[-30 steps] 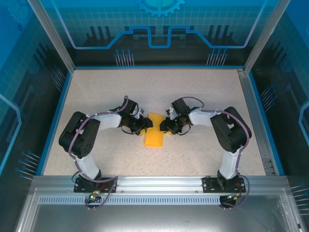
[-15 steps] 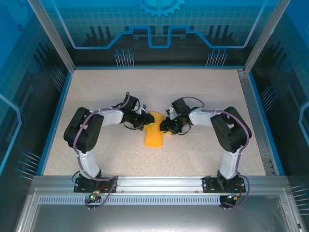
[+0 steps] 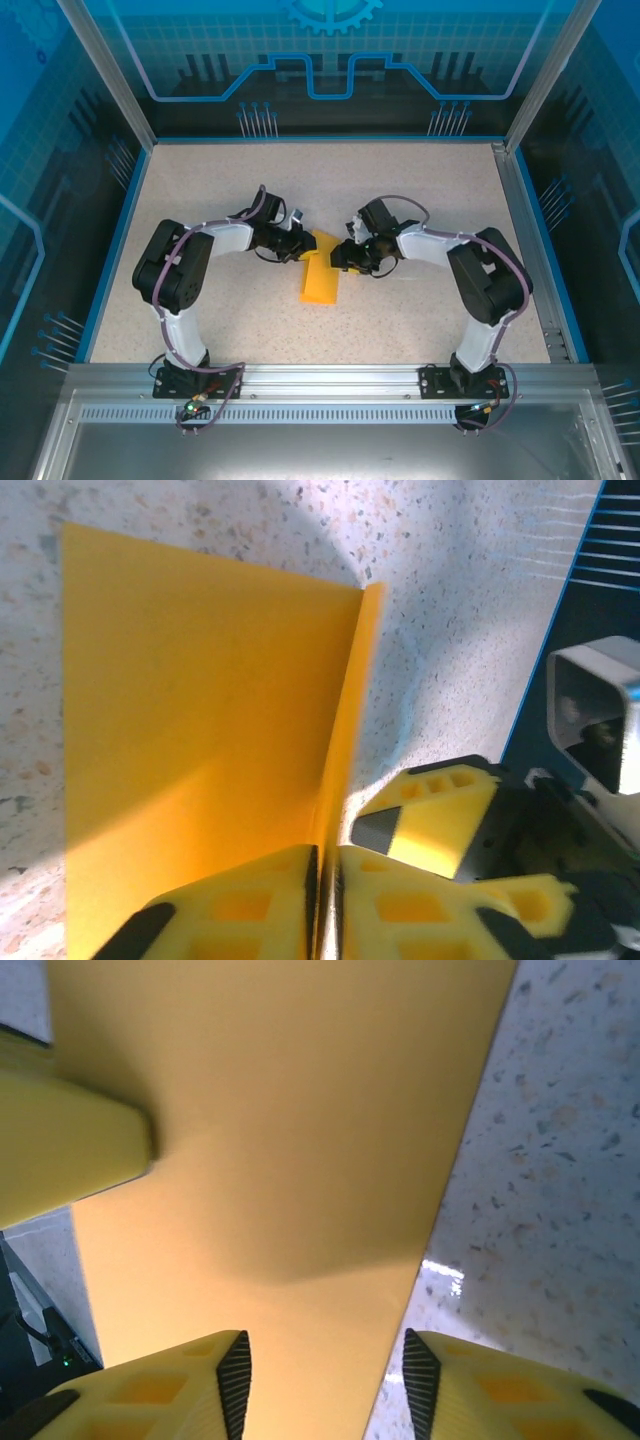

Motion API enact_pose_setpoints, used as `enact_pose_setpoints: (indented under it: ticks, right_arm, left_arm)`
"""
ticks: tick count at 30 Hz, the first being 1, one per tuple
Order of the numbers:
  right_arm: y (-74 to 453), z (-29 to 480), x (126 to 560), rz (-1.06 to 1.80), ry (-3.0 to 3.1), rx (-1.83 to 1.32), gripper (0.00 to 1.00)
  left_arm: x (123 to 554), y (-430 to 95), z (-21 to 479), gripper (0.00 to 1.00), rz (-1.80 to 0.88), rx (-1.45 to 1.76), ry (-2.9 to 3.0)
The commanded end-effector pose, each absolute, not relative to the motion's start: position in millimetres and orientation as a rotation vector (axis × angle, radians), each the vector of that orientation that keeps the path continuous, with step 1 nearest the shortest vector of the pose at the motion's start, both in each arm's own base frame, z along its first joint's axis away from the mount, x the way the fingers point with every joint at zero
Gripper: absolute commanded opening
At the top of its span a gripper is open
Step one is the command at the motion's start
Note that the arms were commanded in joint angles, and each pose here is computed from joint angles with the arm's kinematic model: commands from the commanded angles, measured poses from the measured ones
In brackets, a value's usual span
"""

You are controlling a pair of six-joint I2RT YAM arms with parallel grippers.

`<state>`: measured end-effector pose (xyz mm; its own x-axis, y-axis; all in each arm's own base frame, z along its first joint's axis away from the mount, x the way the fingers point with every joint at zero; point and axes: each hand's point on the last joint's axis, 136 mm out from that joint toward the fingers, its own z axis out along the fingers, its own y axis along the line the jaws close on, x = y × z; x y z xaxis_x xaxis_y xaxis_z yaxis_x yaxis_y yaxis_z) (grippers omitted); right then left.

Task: Fold a paper plane with a square sheet of paper (pick it up from the middle)
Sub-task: Fold the triangle a second time at the center of the table.

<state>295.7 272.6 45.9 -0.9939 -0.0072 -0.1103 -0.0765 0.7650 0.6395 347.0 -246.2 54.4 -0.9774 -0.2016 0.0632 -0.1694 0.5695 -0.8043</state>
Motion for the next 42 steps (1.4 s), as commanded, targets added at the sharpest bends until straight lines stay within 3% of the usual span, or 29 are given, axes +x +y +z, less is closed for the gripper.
enact_pose_setpoints:
  ticks: [1, 5, 20, 27, 42]
  right_arm:
    - [262.2, 60.0, 292.6, 0.983, 2.824, -0.082, 0.51]
    - [256.9, 73.9, 291.3, 0.939, 2.774, -0.105, 0.57]
    - [260.5, 115.3, 268.8, 0.662, 2.595, -0.313, 0.64]
    - [289.0, 107.2, 240.0, 0.533, 2.561, -0.459, 0.69]
    - [337.8, 80.1, 211.8, 0.070, 2.520, -0.726, 0.73]
  left_arm:
    - [344.2, -249.0, 54.5, 0.10, -1.469, -0.326, 2.748]
    - [343.4, -248.0, 56.0, 0.04, -1.490, -0.387, 2.716]
    - [345.8, -246.8, 64.7, 0.04, -1.473, -0.597, 2.609]
    - [347.5, -247.5, 66.1, 0.13, -1.453, -0.566, 2.629]
    - [344.9, -248.2, 65.4, 0.13, -1.458, -0.558, 2.642]
